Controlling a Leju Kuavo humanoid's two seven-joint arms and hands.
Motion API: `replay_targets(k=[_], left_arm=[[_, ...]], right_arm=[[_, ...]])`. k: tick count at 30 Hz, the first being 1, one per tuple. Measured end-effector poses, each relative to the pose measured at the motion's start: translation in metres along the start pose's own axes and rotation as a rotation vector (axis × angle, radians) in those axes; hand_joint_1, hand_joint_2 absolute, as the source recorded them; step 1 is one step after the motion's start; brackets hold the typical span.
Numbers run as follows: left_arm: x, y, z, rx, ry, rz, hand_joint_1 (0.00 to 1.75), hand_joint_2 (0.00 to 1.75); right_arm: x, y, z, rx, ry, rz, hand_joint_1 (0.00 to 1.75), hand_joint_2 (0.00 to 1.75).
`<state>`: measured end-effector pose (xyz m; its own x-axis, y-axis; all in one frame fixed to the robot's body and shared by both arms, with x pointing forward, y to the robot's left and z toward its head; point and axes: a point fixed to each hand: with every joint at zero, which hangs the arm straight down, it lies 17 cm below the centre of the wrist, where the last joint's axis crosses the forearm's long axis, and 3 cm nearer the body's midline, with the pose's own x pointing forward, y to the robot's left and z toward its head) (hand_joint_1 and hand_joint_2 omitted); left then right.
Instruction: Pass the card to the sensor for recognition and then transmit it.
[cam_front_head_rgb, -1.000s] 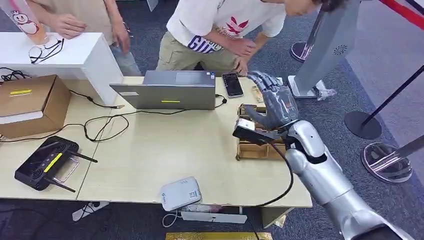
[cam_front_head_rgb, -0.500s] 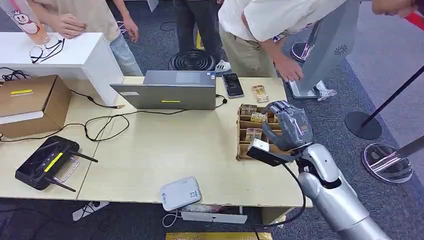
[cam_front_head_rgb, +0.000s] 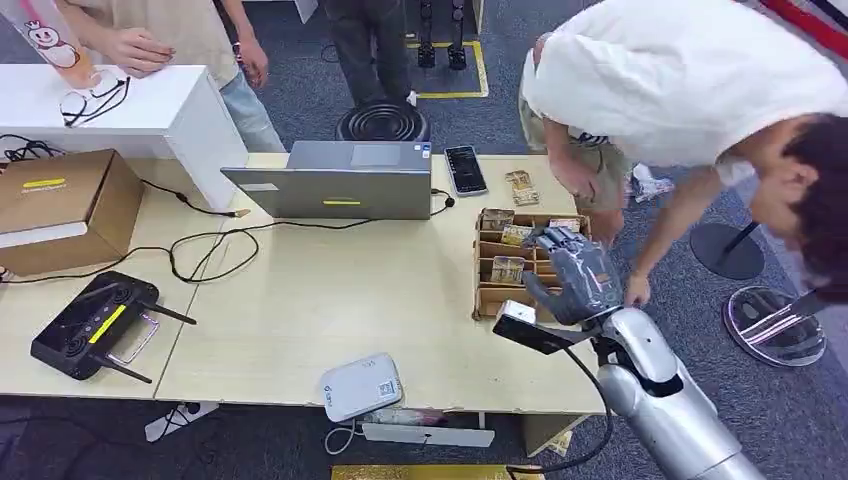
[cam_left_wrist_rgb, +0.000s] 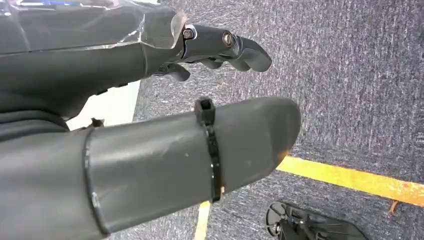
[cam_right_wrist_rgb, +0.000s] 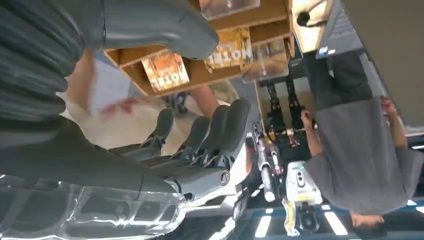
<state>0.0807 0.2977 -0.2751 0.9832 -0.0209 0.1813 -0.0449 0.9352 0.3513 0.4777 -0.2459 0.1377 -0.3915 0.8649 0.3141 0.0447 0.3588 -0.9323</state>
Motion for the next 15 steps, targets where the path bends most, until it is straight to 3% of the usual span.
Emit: replay_targets(k=[15], left_arm=[[0.0, 0.001, -0.001, 0.0, -0.005, -0.017, 0.0, 0.0]], right_arm=[[-0.023, 0.034, 0.032, 0.056, 0.091, -0.008, 0.91, 1.75]])
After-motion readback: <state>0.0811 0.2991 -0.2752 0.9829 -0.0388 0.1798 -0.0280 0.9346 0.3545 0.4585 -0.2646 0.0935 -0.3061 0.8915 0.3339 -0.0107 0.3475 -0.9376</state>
